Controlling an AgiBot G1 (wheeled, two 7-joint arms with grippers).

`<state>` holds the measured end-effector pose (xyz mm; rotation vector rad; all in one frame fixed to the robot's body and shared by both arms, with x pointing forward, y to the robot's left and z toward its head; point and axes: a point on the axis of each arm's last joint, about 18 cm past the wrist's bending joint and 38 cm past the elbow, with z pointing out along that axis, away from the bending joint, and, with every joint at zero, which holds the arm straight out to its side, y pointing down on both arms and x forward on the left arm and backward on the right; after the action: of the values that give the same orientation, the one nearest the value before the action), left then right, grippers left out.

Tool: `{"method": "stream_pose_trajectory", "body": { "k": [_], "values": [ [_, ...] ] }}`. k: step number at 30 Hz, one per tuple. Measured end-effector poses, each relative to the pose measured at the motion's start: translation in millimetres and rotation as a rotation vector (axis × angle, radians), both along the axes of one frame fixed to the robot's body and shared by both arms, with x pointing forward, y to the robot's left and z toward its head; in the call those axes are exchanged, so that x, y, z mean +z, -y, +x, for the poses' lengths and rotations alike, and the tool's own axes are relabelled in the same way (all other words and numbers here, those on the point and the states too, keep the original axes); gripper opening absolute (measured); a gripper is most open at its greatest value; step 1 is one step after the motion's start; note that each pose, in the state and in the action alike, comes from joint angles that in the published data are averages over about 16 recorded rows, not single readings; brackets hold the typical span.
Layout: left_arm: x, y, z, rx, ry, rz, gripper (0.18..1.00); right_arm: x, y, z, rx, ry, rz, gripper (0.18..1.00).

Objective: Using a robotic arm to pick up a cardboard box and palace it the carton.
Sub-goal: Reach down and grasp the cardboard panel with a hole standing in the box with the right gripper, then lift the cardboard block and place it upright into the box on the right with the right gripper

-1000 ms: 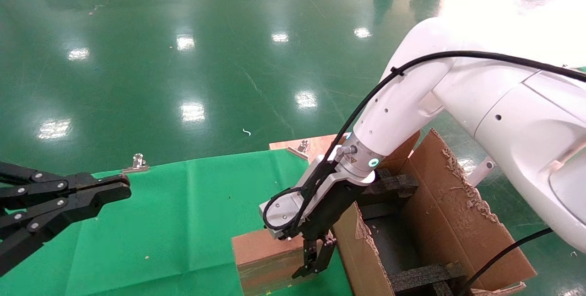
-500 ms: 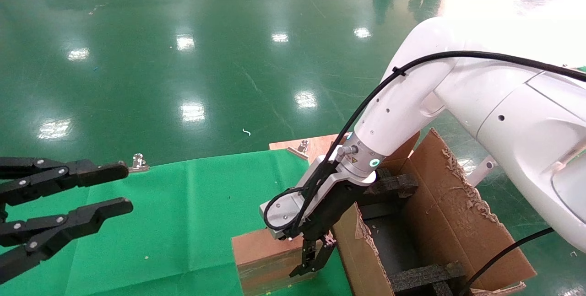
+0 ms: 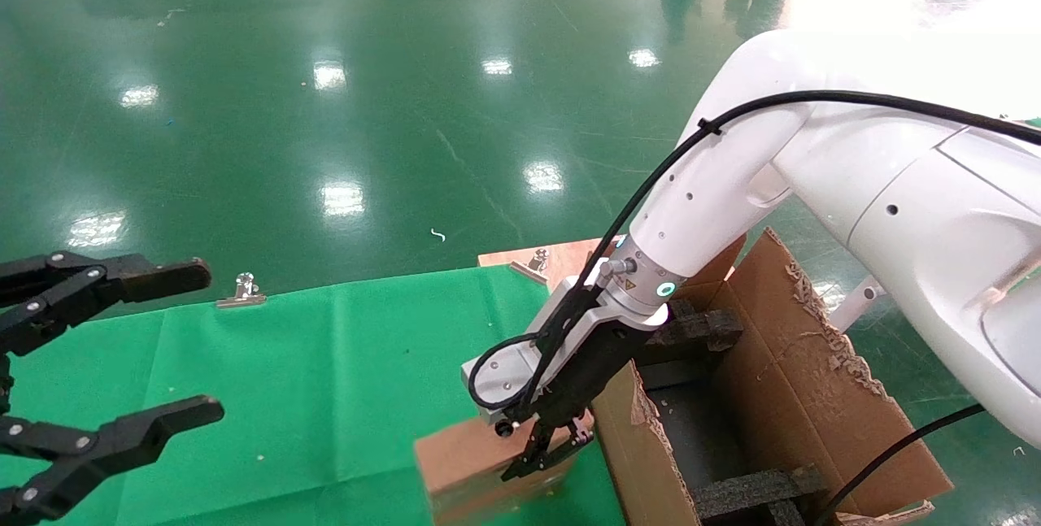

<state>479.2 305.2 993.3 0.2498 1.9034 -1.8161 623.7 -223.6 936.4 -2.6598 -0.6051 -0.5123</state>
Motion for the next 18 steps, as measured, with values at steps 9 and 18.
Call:
{"method": "stream_pose_trajectory", "body": {
  "k": [9,18],
  "values": [
    [0.0,0.0,0.0,0.000,0.000,0.000,0.833,19.0,3.6,-1.3,-0.007,0.033,0.014,0.461],
    [0.0,0.0,0.0,0.000,0.000,0.000,0.955,84.8,15.3,-11.4,-0.022,0.150,0.053,0.411]
  ]
}}
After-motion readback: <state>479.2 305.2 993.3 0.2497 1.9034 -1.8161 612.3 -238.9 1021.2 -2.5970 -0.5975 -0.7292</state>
